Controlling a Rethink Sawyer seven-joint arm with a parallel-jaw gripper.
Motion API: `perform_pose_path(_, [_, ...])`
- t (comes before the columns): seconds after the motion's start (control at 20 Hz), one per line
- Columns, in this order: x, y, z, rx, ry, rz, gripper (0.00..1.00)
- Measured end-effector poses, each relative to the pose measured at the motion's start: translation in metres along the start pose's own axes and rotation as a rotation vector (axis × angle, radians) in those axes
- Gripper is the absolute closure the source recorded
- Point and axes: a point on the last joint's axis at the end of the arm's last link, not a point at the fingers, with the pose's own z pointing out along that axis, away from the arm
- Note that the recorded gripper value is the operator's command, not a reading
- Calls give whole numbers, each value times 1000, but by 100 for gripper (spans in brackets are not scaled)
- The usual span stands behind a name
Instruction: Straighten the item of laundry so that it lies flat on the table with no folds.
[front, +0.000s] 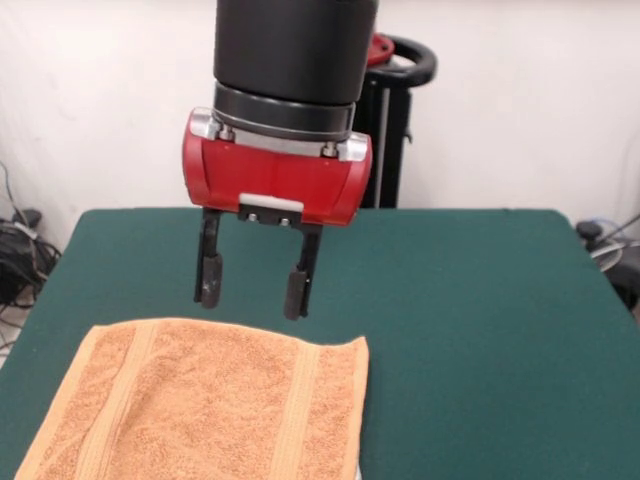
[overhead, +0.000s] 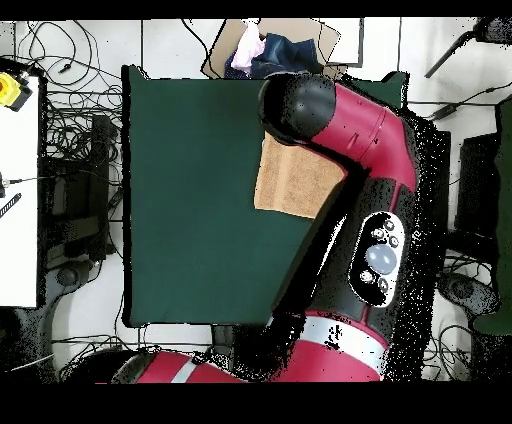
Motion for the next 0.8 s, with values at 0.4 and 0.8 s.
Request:
perform_pose_path(0.4, [6, -7, -6, 55, -98, 17, 0])
perform_pose_path(0.8, [9, 5, -15, 50, -104, 7, 0])
